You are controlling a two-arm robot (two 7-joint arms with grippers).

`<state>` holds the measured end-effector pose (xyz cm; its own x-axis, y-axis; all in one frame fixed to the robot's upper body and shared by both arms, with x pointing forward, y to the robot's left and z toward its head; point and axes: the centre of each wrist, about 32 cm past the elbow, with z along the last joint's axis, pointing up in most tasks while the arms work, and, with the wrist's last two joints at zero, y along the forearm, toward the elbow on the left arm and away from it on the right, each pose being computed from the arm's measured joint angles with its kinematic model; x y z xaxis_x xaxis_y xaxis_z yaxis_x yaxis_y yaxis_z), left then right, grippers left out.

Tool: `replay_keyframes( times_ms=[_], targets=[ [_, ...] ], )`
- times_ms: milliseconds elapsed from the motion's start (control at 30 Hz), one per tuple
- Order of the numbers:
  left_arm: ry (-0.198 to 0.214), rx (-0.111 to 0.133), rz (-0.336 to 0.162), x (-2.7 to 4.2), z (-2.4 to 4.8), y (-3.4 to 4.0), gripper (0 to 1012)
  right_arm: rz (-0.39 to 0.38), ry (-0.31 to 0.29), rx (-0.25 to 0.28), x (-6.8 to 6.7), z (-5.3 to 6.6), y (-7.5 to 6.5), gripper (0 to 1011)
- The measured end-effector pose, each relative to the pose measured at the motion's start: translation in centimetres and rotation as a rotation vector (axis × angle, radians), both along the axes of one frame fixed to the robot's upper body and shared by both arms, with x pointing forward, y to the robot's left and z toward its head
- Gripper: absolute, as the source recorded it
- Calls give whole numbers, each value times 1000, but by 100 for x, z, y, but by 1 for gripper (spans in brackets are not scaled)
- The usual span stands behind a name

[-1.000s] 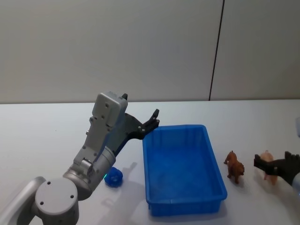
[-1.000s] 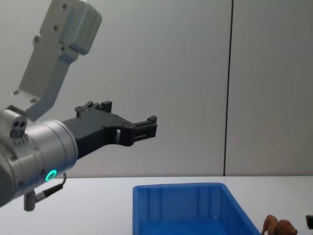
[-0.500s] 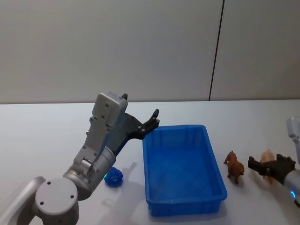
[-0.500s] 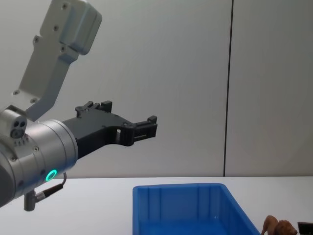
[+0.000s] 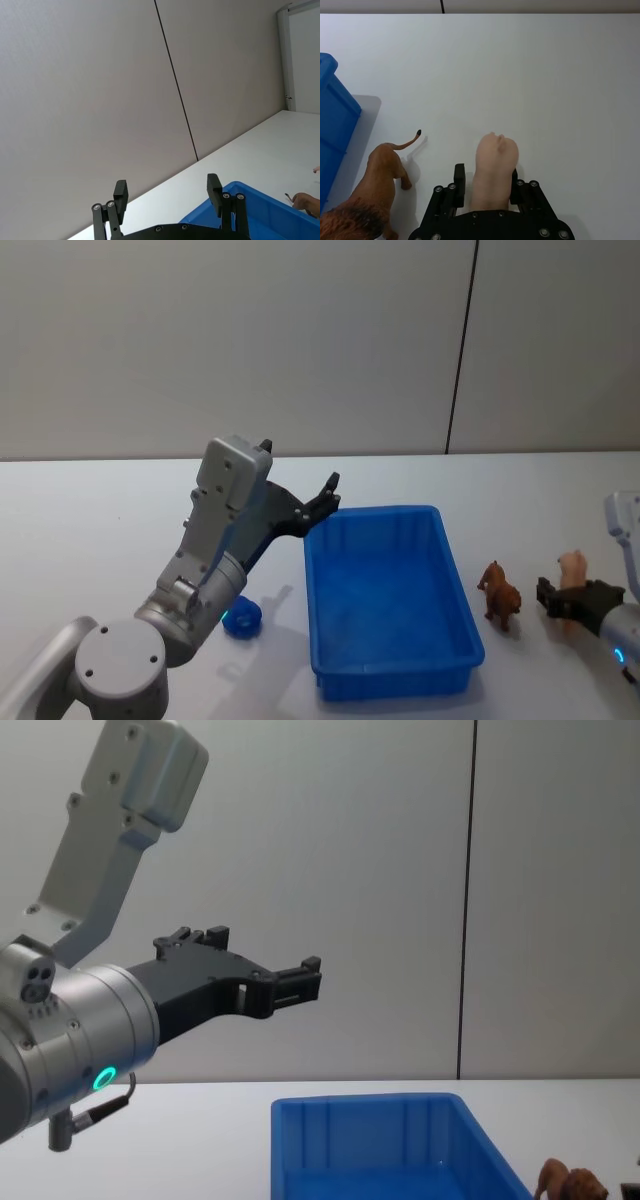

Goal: Pick up the two dolls from the table and place them into the box.

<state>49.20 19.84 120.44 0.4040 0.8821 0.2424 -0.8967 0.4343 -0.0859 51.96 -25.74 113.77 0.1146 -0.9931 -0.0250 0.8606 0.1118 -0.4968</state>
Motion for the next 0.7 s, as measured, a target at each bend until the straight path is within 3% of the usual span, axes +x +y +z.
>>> replay_keyframes(
  times_ms=[133,200,500,700],
  targets=[
    [0,0,0,0,0,0,1001,1,1,1,5,-4,4,384],
    [0,0,0,0,0,0,1001,1,2,1,7,-3,5,366],
    [0,0,0,0,0,0,1001,3,0,1,13,-4,7,362],
    [0,0,0,0,0,0,1001,13,-37,-3,22,31,8,362]
  ],
)
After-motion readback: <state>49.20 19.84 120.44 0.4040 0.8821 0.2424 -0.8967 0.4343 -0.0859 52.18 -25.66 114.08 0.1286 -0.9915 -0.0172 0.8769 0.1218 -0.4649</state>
